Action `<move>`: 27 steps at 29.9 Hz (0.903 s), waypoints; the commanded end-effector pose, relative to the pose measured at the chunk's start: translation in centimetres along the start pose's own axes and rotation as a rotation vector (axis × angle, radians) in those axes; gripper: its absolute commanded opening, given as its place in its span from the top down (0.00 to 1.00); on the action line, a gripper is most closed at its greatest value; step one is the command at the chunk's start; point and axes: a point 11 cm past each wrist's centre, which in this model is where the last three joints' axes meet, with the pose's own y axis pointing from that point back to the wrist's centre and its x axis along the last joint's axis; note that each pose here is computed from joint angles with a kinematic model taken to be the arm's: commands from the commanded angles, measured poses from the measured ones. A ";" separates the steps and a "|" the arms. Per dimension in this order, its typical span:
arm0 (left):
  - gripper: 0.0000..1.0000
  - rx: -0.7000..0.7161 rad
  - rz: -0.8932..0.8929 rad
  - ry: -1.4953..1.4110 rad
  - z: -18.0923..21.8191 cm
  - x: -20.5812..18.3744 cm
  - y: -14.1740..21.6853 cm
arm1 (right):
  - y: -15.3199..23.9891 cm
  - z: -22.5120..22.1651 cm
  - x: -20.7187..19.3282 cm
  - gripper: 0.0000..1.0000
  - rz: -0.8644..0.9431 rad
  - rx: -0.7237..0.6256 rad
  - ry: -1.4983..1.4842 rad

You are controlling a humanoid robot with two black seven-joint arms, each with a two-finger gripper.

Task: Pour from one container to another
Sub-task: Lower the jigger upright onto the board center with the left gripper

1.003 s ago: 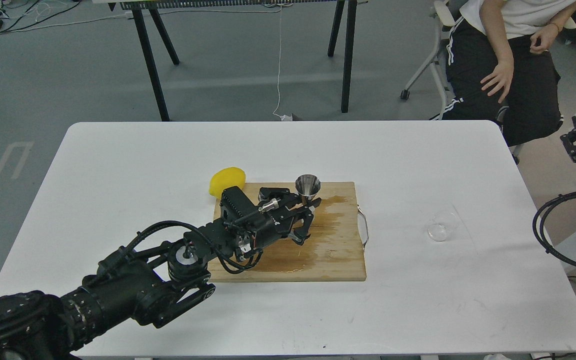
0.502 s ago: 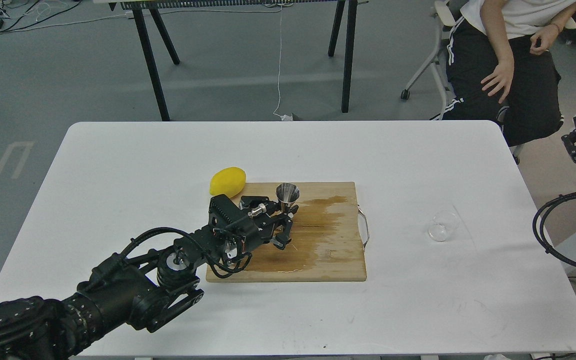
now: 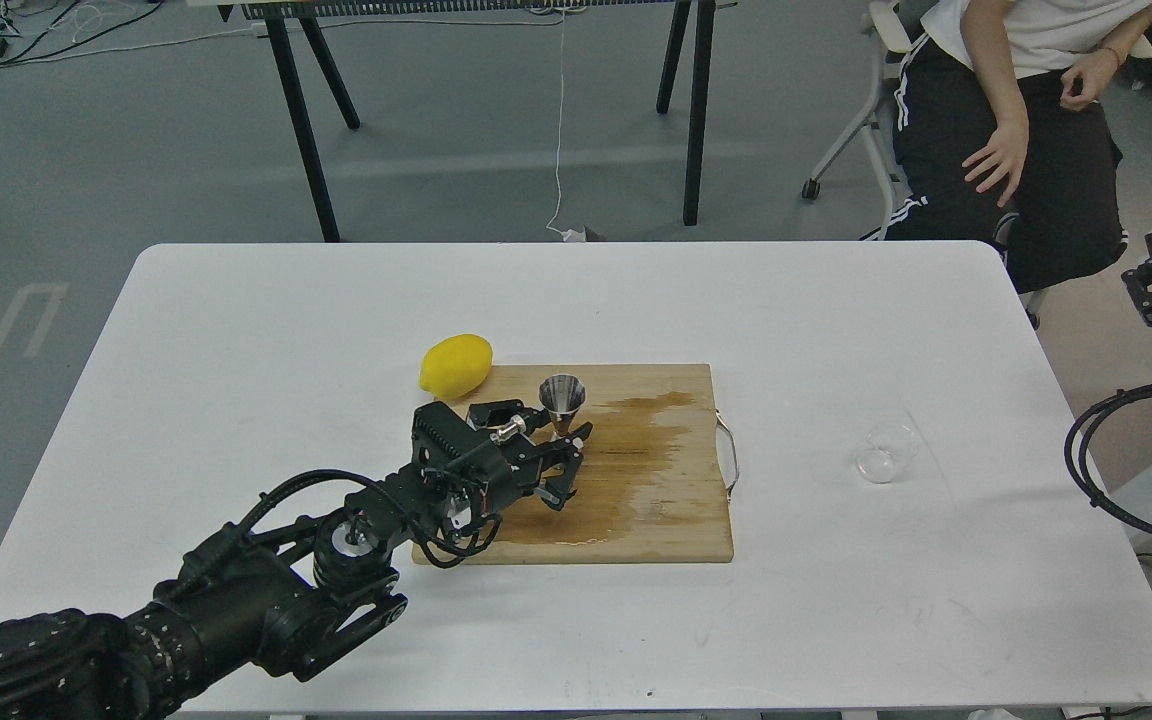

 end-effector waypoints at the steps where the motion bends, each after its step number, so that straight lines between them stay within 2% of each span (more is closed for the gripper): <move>1: 0.50 -0.001 0.008 -0.002 0.0 0.3 -0.1 | 0.0 0.0 0.0 0.01 -0.001 0.001 -0.001; 11: 0.30 -0.007 0.018 0.006 0.4 0.1 0.0 | 0.0 0.0 0.0 0.01 -0.001 0.001 -0.001; 20: 0.21 -0.011 0.079 0.013 0.6 1.1 -0.1 | 0.0 -0.1 0.0 0.01 0.001 0.003 -0.001; 23: 0.10 -0.028 0.101 0.019 1.2 1.7 -0.2 | 0.0 0.0 0.0 0.01 -0.001 0.002 -0.002; 27: 0.01 -0.040 0.145 0.013 1.3 2.4 -0.2 | -0.1 -0.2 -0.2 0.01 -0.003 0.010 -0.012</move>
